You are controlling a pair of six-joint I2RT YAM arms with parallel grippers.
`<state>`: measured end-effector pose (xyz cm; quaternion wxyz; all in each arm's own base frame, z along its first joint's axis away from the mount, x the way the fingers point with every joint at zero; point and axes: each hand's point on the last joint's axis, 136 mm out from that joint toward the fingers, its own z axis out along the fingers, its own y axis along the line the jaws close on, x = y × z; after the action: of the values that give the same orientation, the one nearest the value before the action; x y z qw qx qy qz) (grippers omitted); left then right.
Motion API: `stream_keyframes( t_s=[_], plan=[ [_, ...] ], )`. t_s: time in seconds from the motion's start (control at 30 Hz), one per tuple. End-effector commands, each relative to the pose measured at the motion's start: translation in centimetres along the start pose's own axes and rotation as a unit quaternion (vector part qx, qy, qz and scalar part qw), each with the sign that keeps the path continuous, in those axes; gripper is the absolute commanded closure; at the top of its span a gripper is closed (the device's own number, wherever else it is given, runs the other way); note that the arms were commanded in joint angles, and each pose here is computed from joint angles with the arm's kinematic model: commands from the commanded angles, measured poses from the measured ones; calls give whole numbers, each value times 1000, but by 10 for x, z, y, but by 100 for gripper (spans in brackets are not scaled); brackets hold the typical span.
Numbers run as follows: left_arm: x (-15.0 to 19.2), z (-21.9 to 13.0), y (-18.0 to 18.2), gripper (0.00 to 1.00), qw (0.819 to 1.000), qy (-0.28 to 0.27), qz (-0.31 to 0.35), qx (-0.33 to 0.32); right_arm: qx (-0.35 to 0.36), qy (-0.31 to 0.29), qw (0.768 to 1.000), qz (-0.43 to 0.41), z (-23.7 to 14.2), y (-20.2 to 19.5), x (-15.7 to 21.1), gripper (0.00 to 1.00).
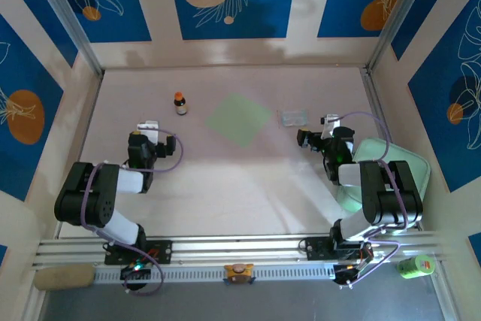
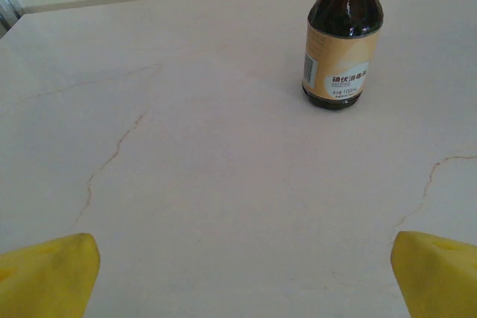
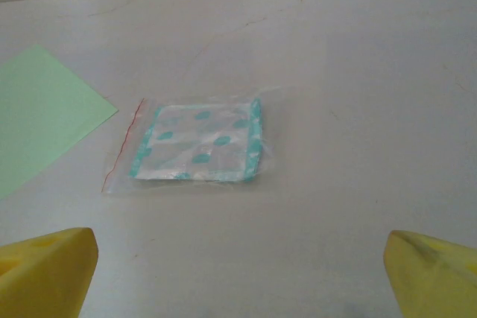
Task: Fold a paper plane with a square sheet of paper (pick it up from the middle)
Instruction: Move the square sheet of paper to the center of the table.
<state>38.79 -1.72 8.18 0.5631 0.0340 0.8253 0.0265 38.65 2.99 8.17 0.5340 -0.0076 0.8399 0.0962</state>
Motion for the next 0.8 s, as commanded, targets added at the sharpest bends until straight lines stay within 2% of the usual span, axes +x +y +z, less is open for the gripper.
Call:
stream_keyframes(
  t_s=[0.0,0.57,0.77],
  plan=[
    [-12,4,0,0,1000,-21,1,6,-7,-22,1000,-13,4,1,-16,1],
    [-12,5,0,0,1000,-19,0,6,-22,-22,1000,2,3,-1,-16,1],
    [-13,4,-1,0,1000,-22,1,9,-8,-22,1000,-13,4,1,-15,1]
  ],
)
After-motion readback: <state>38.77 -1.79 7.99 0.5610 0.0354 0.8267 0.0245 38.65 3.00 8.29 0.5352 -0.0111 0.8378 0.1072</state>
